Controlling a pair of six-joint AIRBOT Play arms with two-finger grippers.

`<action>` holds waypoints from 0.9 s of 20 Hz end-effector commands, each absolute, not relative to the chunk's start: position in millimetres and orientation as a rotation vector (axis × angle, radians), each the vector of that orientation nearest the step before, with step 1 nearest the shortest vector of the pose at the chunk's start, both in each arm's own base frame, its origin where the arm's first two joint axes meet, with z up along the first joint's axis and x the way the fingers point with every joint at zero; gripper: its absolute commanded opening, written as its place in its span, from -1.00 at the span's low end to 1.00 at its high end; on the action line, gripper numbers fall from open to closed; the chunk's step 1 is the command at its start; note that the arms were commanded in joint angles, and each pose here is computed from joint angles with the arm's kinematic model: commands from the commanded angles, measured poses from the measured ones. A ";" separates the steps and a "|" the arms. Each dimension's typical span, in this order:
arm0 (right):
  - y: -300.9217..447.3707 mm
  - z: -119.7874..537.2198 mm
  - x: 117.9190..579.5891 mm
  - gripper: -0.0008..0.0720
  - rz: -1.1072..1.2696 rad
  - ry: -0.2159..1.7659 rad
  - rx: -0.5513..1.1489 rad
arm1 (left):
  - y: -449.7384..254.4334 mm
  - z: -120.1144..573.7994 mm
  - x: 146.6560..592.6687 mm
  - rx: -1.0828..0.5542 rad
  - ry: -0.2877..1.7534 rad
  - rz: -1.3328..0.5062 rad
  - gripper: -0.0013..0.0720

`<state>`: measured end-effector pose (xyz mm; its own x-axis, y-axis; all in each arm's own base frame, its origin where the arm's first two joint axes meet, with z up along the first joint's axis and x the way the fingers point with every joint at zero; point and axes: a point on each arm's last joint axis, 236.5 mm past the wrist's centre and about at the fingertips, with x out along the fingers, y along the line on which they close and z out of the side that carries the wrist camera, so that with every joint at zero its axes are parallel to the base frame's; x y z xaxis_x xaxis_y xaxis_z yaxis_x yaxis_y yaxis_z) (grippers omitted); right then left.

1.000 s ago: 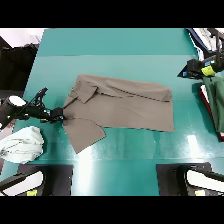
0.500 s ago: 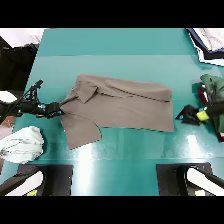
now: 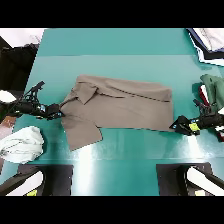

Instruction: Fold the shirts.

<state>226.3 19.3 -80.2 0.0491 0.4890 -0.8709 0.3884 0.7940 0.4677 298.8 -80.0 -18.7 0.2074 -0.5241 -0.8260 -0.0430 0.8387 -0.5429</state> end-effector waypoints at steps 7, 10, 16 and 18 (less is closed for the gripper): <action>21.9 -76.9 256.0 -0.92 0.084 1.419 0.593 | -81.6 -16.1 295.9 -0.511 1.342 -0.366 -0.89; 12.8 -30.7 283.1 -0.93 0.086 1.250 0.531 | -79.8 14.3 314.8 -0.484 1.257 -0.379 -0.89; 26.6 216.2 360.2 -0.93 0.242 0.617 0.487 | -94.0 275.9 361.6 -0.303 0.638 -0.520 -0.89; 31.2 306.1 355.2 -0.93 0.277 0.419 0.414 | -100.7 378.2 339.0 -0.189 0.410 -0.550 -0.89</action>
<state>359.7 17.1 181.9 0.7490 0.3322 -0.5732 -0.0241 0.8783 0.4776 368.3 -87.5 249.5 0.6602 -0.5278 -0.5343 0.3273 0.8425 -0.4279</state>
